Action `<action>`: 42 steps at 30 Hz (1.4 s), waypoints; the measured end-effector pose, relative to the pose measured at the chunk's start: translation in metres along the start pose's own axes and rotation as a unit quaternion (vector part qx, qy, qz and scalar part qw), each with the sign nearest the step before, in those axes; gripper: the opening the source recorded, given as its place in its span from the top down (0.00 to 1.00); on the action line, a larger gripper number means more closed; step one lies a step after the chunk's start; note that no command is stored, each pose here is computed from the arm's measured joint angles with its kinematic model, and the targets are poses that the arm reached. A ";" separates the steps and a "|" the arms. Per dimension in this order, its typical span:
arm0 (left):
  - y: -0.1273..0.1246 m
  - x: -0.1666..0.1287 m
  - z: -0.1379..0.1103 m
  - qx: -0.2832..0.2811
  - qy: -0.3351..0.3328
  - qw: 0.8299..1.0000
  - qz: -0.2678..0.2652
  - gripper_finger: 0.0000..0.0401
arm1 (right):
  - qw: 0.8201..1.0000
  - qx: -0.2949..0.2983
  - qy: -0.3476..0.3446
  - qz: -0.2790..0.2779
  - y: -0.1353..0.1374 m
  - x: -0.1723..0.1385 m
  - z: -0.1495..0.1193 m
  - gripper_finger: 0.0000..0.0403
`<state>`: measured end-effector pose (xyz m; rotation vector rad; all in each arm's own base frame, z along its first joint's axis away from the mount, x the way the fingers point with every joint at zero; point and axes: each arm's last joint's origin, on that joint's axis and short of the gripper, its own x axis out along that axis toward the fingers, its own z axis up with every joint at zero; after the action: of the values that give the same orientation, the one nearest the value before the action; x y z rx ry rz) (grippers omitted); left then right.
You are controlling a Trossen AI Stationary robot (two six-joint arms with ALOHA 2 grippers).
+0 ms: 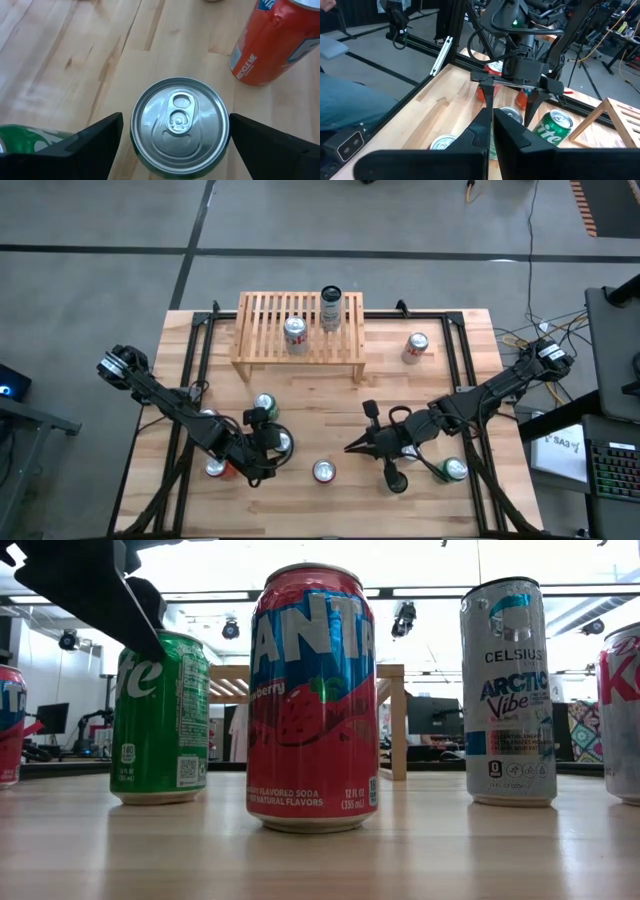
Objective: Place canned beverage on shelf
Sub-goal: Put the left green soda can on the shelf
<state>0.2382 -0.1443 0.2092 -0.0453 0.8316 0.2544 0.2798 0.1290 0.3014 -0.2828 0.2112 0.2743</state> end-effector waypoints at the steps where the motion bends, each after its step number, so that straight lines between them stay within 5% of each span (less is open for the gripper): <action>1: 0.000 0.000 0.000 -0.001 0.000 1.000 0.000 0.13 | 1.000 0.000 0.000 0.000 0.000 0.000 0.000 0.98; 13: -0.006 0.013 -0.003 -0.006 -0.005 1.000 0.017 0.14 | 1.000 0.002 -0.002 -0.002 0.000 0.000 0.000 0.98; 19: -0.009 0.017 -0.004 -0.013 -0.004 1.000 0.017 0.28 | 1.000 0.002 -0.001 -0.001 0.000 0.000 0.000 0.98; 29: -0.012 0.011 0.004 -0.015 -0.001 1.000 0.008 0.28 | 1.000 0.011 -0.001 -0.002 0.000 0.000 0.000 0.98; 36: -0.011 -0.012 0.027 -0.001 -0.003 1.000 0.014 0.28 | 1.000 0.014 0.001 -0.001 0.000 0.000 0.000 0.98; 42: 0.004 -0.054 0.055 0.059 0.002 0.994 0.091 0.28 | 1.000 0.016 0.002 -0.001 0.000 0.000 0.000 0.98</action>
<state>0.2426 -0.1436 0.2861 0.1416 0.8538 0.3769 0.2798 0.1290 0.3011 -0.2522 0.2190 0.2682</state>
